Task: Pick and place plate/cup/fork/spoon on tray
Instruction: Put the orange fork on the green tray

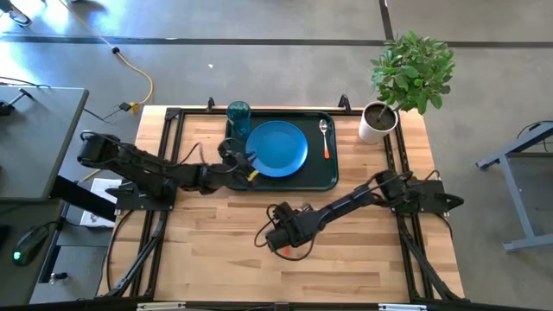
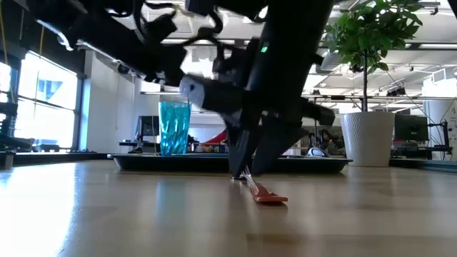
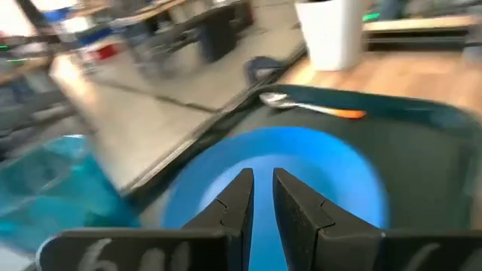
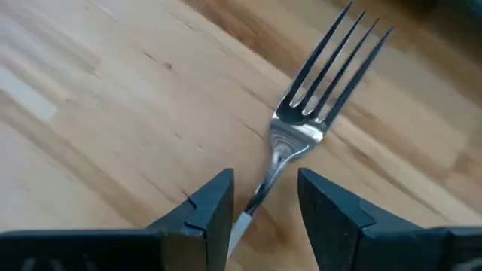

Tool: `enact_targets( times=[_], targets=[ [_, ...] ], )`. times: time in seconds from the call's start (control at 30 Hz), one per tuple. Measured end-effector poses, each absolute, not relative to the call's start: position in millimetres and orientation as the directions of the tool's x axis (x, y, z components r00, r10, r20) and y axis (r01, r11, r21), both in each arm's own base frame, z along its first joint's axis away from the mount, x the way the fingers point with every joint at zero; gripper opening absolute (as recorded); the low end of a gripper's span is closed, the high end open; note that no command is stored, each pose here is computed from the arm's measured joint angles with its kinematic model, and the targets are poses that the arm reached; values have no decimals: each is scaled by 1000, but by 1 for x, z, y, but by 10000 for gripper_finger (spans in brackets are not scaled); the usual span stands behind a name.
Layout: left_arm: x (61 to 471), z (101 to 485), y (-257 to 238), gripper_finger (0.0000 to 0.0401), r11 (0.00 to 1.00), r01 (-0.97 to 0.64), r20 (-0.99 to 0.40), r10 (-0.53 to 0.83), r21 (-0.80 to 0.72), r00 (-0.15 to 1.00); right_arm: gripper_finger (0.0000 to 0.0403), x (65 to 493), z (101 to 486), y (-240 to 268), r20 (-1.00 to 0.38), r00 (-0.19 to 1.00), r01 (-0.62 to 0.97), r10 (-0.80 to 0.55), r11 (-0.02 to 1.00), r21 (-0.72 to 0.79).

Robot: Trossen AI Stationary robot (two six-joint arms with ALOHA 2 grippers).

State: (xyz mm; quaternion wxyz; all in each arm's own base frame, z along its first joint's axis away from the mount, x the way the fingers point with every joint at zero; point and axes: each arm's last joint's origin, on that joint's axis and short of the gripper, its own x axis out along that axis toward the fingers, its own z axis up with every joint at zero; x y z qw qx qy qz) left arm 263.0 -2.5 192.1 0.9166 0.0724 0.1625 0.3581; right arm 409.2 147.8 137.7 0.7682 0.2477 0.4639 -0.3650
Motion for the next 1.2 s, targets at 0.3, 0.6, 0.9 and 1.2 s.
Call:
enact_targets(
  times=[0.3, 0.6, 0.9, 1.2],
  targets=[
    [255, 190, 2, 42, 799, -576, -186, 600, 171, 778, 113, 404, 129, 145, -939, 189, 777, -286, 629, -35],
    [256, 191, 1, 42, 816, -556, -179, 577, 156, 797, 16, 381, 172, 125, -958, 63, 708, -279, 689, -154],
    [257, 191, 0, 42, 845, -517, -183, 535, 137, 825, 9, 346, 232, 75, -890, -34, 720, -456, 606, -338],
    [263, 186, -1, 42, 869, -475, -169, 493, 135, 853, 3, 329, 225, -48, -877, 85, 856, -474, 485, -179]
  ],
)
